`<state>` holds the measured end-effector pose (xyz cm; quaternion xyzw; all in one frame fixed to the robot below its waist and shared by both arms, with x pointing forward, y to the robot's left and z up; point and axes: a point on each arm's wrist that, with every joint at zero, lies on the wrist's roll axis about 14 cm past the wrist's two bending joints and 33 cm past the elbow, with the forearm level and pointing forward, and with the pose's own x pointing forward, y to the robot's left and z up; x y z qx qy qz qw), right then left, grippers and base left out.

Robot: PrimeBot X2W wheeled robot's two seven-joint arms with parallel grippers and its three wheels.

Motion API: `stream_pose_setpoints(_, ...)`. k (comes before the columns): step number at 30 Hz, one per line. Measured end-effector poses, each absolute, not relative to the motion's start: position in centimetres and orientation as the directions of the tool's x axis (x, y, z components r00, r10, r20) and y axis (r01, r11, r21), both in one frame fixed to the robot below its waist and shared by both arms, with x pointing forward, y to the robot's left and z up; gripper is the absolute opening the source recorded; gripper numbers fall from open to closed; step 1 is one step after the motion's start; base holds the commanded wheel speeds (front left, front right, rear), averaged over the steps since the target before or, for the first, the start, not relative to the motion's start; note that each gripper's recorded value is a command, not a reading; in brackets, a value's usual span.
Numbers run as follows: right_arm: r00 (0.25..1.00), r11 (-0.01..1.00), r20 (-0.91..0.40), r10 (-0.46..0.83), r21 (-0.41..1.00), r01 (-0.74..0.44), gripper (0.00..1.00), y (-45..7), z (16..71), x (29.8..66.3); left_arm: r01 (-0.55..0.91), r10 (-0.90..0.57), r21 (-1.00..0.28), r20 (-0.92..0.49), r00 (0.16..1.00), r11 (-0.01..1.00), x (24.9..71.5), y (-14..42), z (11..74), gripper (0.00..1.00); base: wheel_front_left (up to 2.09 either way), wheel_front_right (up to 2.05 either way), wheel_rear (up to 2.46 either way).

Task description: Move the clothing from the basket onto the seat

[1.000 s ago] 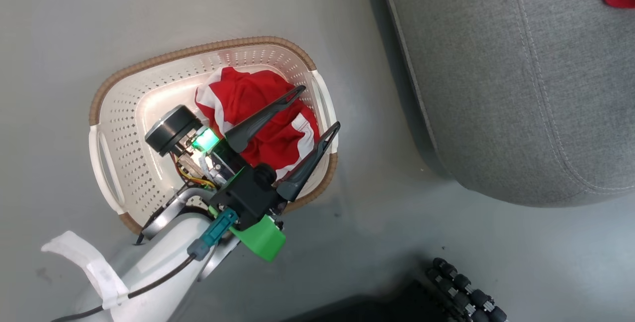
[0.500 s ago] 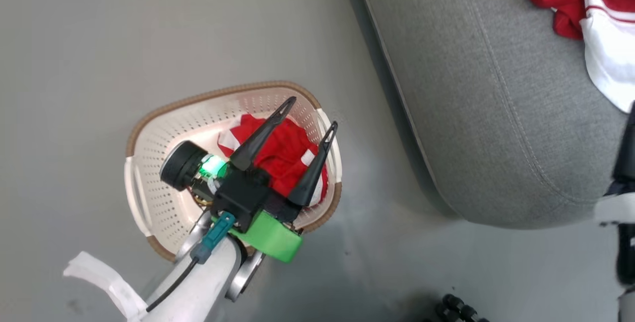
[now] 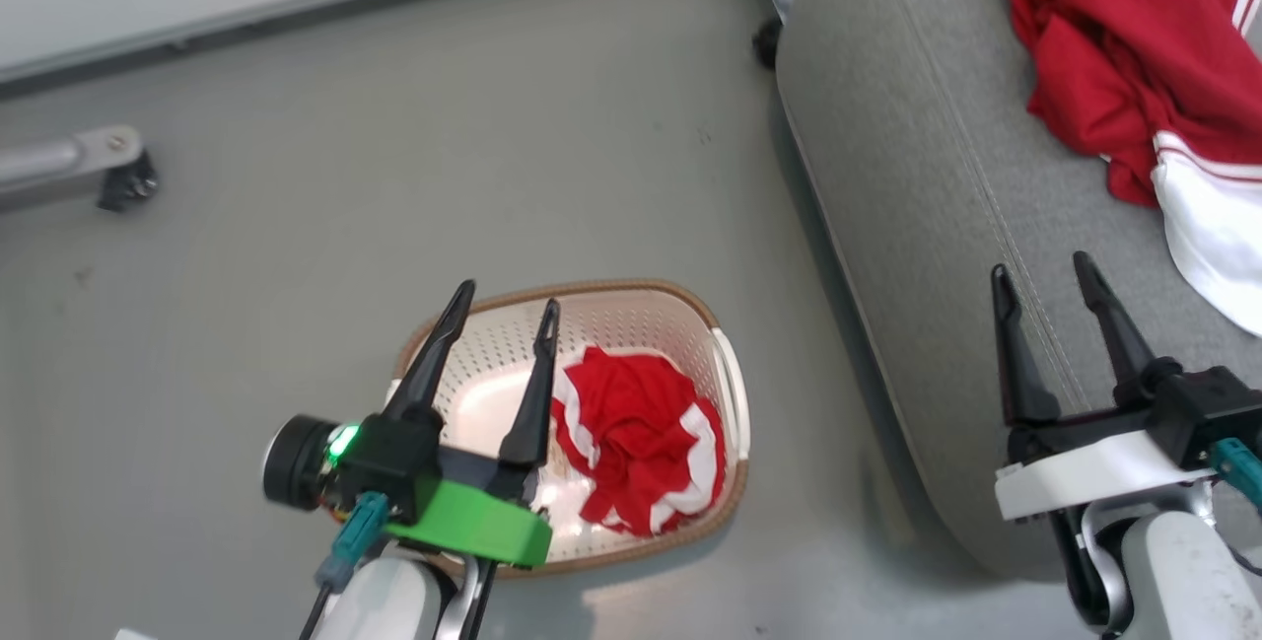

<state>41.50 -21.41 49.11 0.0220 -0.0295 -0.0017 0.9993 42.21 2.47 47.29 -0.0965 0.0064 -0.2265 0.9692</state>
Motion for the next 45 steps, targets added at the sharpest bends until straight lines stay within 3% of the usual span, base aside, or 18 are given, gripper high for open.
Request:
stream_pose_setpoints(6, 0.982, 0.991, 0.163, 0.096, 0.081, -0.110, 1.00, -17.5, 52.8, 40.5, 0.299, -0.291, -0.142, 0.076, 0.954, 0.944, 39.6, 7.5, 49.9, 1.00, 0.00, 0.00, 0.00)
stream_pose_setpoints(15, 0.940, 0.975, 0.301, 0.158, 0.105, -0.198, 1.00, -14.8, 57.6, 37.7, 0.199, -0.180, -0.084, 0.199, 0.963, 0.976, 35.2, 11.4, 54.3, 1.00, 0.00, 0.00, 0.00)
stream_pose_setpoints(28, 0.962, 0.973, 0.227, 0.152, 0.134, -0.185, 1.00, -14.7, 54.9, 33.3, 0.163, -0.144, -0.094, 0.183, 0.973, 0.982, 31.5, 12.5, 53.6, 1.00, 0.00, 0.00, 0.00)
stream_pose_setpoints(45, 0.962, 0.973, 0.217, 0.168, 0.120, -0.197, 1.00, -14.3, 54.6, 33.0, 0.162, -0.144, -0.104, 0.166, 0.976, 0.981, 31.5, 12.3, 53.0, 1.00, 0.00, 0.00, 0.00)
